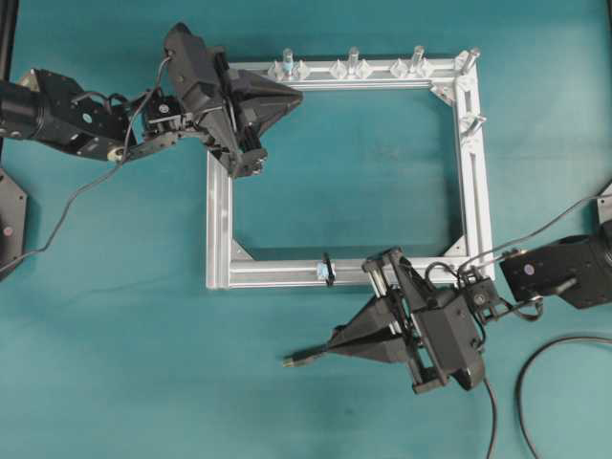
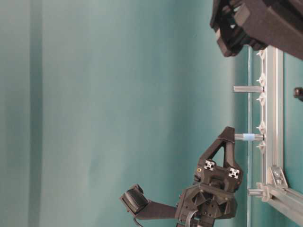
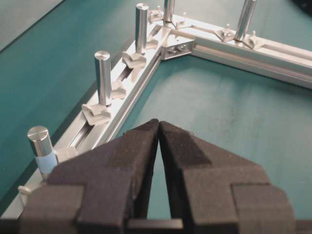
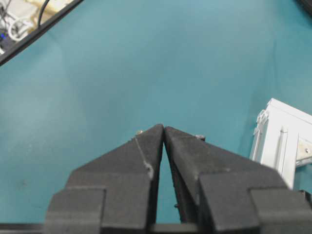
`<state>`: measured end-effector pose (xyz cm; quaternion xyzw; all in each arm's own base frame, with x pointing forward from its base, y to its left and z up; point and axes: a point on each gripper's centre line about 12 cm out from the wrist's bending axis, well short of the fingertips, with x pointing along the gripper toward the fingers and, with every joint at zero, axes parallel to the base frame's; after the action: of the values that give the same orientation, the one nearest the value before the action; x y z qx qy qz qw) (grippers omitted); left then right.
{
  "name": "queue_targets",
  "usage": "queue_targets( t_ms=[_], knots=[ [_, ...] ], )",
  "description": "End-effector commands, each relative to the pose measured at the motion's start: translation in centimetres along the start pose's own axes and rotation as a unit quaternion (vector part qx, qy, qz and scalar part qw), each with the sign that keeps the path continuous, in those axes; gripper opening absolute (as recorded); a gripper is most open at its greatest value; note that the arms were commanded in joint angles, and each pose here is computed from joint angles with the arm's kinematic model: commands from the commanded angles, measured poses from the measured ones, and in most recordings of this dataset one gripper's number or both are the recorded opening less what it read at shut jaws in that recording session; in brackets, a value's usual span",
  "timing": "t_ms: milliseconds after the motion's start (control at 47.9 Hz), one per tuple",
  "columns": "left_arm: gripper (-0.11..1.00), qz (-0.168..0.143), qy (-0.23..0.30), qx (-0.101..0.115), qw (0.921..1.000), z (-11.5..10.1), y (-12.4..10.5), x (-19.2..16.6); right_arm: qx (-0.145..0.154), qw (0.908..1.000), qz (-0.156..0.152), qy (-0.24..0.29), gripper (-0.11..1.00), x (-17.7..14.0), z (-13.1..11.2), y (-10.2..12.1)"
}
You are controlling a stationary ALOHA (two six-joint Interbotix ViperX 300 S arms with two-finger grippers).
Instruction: Insert the wire through the string loop located in the center.
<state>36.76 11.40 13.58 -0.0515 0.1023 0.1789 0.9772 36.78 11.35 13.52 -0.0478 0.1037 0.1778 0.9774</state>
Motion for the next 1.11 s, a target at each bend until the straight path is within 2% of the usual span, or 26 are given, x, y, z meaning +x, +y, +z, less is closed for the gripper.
queue_targets(
  t_ms=[0, 42, 104, 146, 292, 522, 710, 898, 961, 1086],
  knots=[
    [0.15, -0.020, -0.020, 0.024, 0.9993, 2.6, -0.7, -0.3, -0.003, 0.9998, 0.004, -0.022, 0.19, 0.2, 1.3, 0.2],
    [0.12, -0.020, -0.008, 0.027, 0.9994, 2.8, -0.7, -0.5, 0.000, 0.9998, 0.004, -0.019, 0.18, 0.2, 1.2, 0.2],
    [0.01, -0.019, 0.014, 0.029, 0.9993, 3.1, -0.6, -0.8, 0.006, 0.9998, 0.005, -0.019, 0.05, 0.2, 1.2, 0.3],
    [0.00, -0.020, 0.032, 0.029, 0.9989, 3.0, -0.7, -1.0, 0.013, 0.9997, 0.006, -0.018, 0.01, 0.2, 1.2, 0.4],
    [0.00, -0.023, 0.066, 0.028, 0.9971, 3.6, -0.9, -2.0, 0.029, 0.9995, 0.005, -0.008, 0.01, 0.2, 1.0, 0.3],
    [0.00, -0.025, 0.062, 0.025, 0.9975, 5.0, -1.0, -3.4, 0.031, 0.9980, 0.002, 0.054, 0.01, 0.4, -0.3, 0.3],
    [0.00, -0.027, 0.075, 0.023, 0.9965, 4.7, -1.0, -4.7, 0.028, 0.9959, 0.002, 0.086, 0.01, 0.5, -0.7, 0.3],
    [0.01, -0.039, 0.078, 0.027, 0.9959, 4.8, -1.7, -5.8, 0.028, 0.9954, 0.002, 0.092, 0.01, 0.7, -1.0, 0.3],
    [0.07, -0.041, 0.079, 0.027, 0.9956, 4.7, -1.9, -6.1, 0.029, 0.9954, 0.002, 0.091, 0.01, 0.7, -1.0, 0.3],
    [0.35, -0.045, 0.090, 0.030, 0.9945, 4.5, -2.1, -6.7, 0.028, 0.9956, 0.002, 0.089, 0.01, 0.8, -0.9, 0.3]
  ],
)
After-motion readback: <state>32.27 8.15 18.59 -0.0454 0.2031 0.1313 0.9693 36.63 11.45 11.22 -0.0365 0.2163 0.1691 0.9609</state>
